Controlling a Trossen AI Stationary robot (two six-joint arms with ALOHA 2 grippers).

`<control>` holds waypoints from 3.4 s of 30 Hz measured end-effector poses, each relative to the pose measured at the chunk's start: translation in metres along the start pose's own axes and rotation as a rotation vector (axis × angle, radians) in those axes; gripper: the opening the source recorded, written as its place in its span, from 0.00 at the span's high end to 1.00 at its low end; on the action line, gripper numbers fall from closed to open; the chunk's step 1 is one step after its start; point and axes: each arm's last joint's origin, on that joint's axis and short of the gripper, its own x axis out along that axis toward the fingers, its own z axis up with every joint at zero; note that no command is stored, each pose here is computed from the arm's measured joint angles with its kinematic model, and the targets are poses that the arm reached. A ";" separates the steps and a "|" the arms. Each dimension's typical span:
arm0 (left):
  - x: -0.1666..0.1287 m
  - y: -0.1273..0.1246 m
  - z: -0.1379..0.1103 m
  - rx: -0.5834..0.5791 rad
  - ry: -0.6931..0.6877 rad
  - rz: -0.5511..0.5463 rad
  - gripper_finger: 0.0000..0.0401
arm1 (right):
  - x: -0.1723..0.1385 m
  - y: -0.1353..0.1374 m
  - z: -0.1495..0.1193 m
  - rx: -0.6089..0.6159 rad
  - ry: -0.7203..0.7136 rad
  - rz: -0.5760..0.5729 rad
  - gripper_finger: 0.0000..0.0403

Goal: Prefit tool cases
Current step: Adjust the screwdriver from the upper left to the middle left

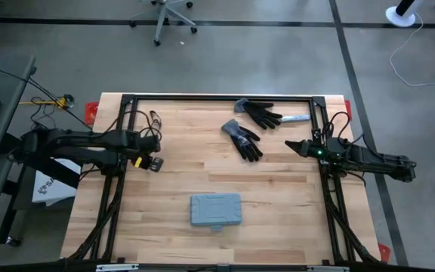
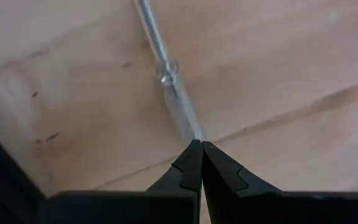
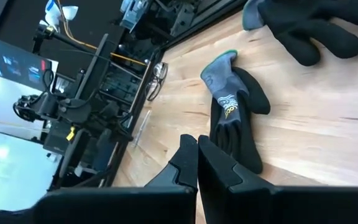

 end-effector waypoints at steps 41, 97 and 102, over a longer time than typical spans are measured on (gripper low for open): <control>-0.022 -0.036 0.014 -0.100 -0.175 0.042 1.00 | 0.001 0.000 -0.001 -0.049 0.037 0.010 1.00; -0.045 -0.087 0.041 0.235 -0.579 -0.445 1.00 | 0.005 -0.002 -0.005 -0.131 0.096 -0.025 1.00; -0.047 -0.089 0.042 0.262 -0.611 -0.447 1.00 | 0.005 -0.002 -0.005 -0.126 0.097 -0.025 1.00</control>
